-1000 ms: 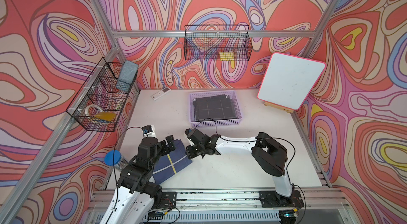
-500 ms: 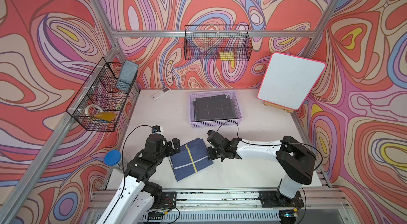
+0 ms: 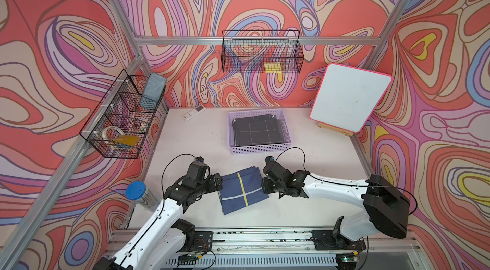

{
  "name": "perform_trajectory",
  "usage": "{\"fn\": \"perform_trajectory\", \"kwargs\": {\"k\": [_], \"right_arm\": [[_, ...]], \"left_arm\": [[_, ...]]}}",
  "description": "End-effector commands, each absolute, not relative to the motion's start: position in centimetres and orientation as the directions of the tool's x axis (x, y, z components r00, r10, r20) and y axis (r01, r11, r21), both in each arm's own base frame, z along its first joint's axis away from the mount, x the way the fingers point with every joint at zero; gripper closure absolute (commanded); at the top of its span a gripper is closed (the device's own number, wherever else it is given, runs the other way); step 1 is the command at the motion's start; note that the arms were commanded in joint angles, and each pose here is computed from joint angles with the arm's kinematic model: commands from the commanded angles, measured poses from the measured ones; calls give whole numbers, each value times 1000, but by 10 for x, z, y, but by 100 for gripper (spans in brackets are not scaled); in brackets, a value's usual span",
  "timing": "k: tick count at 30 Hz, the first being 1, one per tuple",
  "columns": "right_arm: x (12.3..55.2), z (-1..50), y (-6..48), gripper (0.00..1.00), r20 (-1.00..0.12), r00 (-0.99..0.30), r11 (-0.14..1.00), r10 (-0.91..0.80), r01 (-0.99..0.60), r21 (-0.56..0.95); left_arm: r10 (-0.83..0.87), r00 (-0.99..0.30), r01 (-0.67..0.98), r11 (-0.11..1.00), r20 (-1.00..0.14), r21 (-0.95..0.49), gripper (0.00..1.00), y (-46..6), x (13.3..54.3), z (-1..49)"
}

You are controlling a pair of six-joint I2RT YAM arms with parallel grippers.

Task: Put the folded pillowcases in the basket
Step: Move the pillowcase to the center of the board, then pick up the pillowcase at the center of the board.

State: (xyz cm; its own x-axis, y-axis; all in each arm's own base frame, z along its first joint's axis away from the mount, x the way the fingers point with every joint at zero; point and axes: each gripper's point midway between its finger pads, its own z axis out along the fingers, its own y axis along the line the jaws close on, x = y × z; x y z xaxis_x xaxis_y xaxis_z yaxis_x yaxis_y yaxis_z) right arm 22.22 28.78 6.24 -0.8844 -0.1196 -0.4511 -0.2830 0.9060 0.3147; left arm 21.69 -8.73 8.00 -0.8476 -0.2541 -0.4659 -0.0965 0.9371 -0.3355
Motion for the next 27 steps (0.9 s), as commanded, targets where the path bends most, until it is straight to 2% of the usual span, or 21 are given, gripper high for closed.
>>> {"fn": "perform_trajectory", "kwargs": {"k": [1, 5, 8, 18, 27], "right_arm": [[229, 72, 286, 59, -485, -868, 910, -103, -279, 306], [236, 81, 289, 48, -511, -850, 910, -125, -304, 282], [241, 83, 294, 45, -517, -841, 907, -162, -333, 259], [256, 74, 309, 45, -473, -853, 853, -220, -403, 330], [267, 62, 309, 46, -445, -866, 852, -227, -398, 340]], "left_arm": [[-249, -852, -74, 928, -460, -365, 12, -96, 220, 79], [-239, -866, -69, 927, -439, -370, 15, -101, 218, 69], [-225, -875, -50, 922, -428, -383, 19, -107, 218, 62], [-208, -897, -51, 925, -390, -375, 24, -111, 218, 44], [-221, -909, -89, 931, -354, -353, 25, -109, 217, 35]]}}
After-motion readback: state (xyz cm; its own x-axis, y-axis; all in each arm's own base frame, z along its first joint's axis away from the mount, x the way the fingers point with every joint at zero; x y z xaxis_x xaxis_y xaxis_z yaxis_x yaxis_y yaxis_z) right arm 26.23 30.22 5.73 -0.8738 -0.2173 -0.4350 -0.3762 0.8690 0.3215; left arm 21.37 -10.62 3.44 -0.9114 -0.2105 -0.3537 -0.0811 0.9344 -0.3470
